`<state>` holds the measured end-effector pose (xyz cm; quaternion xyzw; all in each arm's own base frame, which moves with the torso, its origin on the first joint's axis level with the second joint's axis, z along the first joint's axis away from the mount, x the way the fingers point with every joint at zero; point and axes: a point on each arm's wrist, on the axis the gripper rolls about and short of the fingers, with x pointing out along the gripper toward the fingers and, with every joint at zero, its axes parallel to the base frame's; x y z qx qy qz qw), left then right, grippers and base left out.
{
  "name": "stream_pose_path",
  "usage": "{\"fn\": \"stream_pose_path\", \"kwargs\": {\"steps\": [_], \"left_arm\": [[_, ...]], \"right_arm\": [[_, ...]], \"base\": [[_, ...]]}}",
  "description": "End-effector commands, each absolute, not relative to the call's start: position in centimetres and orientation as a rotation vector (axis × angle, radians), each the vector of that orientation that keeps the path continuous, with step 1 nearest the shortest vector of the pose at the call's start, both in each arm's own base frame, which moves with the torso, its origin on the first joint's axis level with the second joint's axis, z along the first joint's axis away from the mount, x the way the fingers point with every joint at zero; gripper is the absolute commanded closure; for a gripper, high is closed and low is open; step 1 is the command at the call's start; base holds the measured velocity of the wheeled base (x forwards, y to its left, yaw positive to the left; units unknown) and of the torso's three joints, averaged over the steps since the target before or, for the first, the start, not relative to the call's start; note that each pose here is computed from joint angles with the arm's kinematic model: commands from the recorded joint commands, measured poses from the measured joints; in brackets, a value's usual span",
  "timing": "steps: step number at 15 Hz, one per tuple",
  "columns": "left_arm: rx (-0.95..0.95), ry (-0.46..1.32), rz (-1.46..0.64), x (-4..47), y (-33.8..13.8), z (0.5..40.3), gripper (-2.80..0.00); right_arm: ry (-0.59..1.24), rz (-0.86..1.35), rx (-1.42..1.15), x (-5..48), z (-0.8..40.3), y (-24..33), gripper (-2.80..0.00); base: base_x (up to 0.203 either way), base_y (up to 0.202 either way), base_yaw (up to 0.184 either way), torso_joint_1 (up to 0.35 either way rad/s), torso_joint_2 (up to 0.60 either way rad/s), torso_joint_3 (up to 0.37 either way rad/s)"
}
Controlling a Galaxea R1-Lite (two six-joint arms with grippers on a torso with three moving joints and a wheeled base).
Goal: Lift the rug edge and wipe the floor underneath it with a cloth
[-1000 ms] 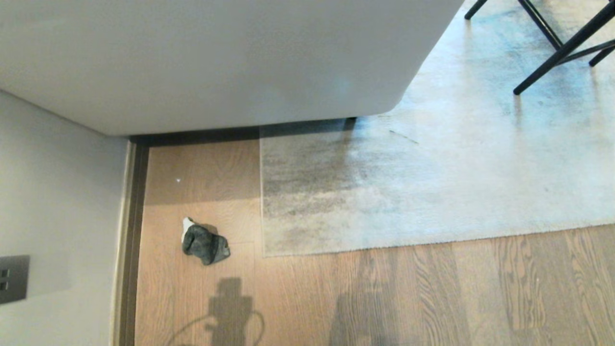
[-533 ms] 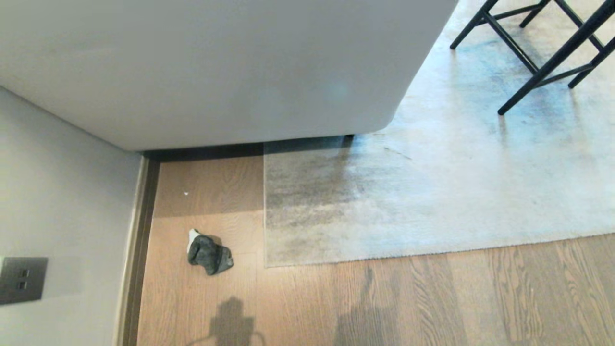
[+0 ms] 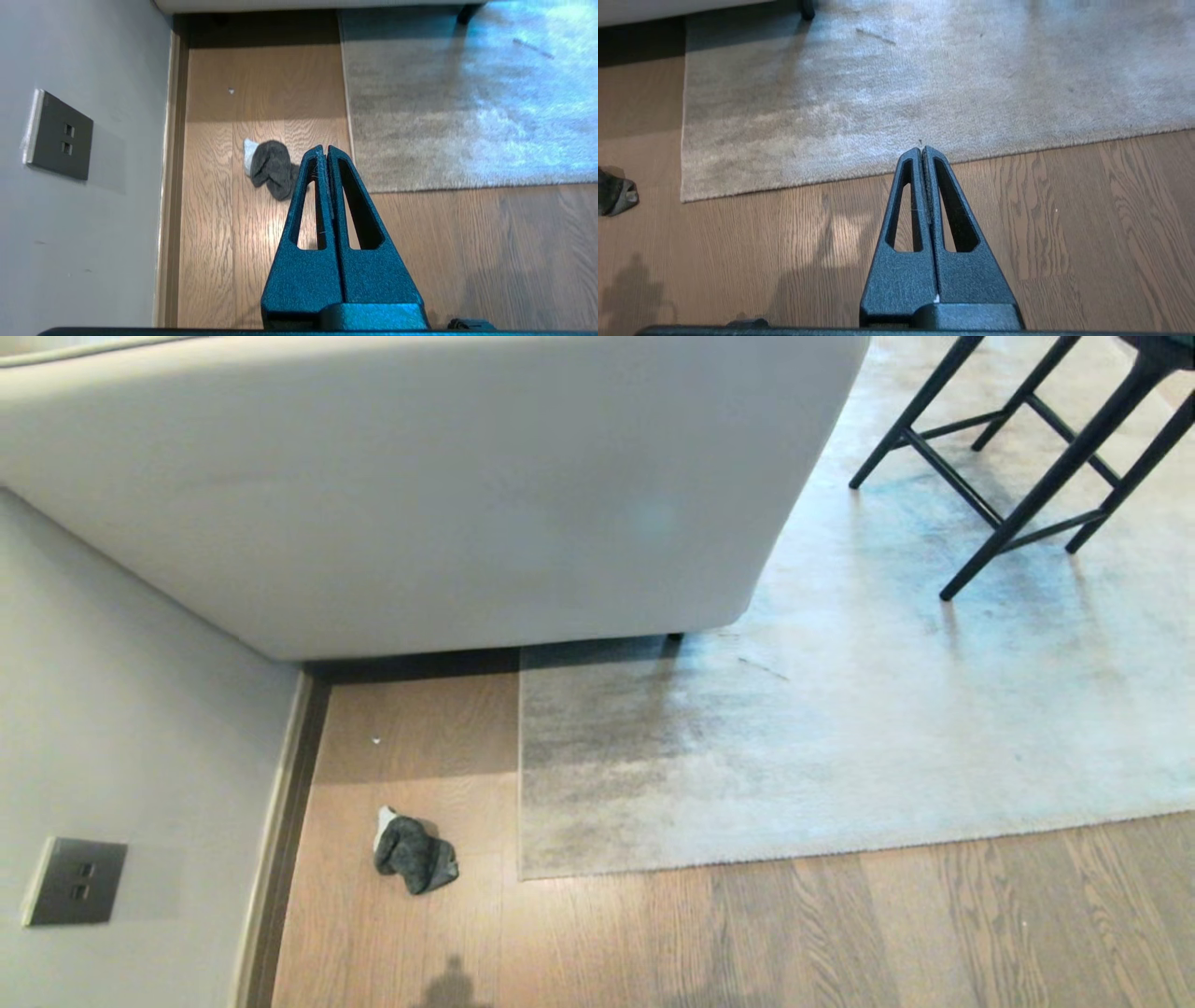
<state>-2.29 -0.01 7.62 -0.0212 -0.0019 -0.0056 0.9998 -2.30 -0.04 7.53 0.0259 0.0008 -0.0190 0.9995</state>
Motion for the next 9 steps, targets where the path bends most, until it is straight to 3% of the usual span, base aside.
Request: {"fn": "stream_pose_path", "kwargs": {"steps": [1,9], "left_arm": [[-0.044,-0.004,-0.011,-2.29,-0.01,7.62,0.0],[-0.043,-0.004,-0.008,-2.29,0.0,7.62,0.0]], "right_arm": [[0.002,-0.038,0.052,-2.29,7.54,-0.04,0.0],[0.002,-0.038,0.052,-2.29,7.54,-0.04,0.0]], "base": [[0.0,0.0,0.0,0.006,0.0,0.204],[0.0,0.0,0.0,0.001,0.0,0.205]]}}
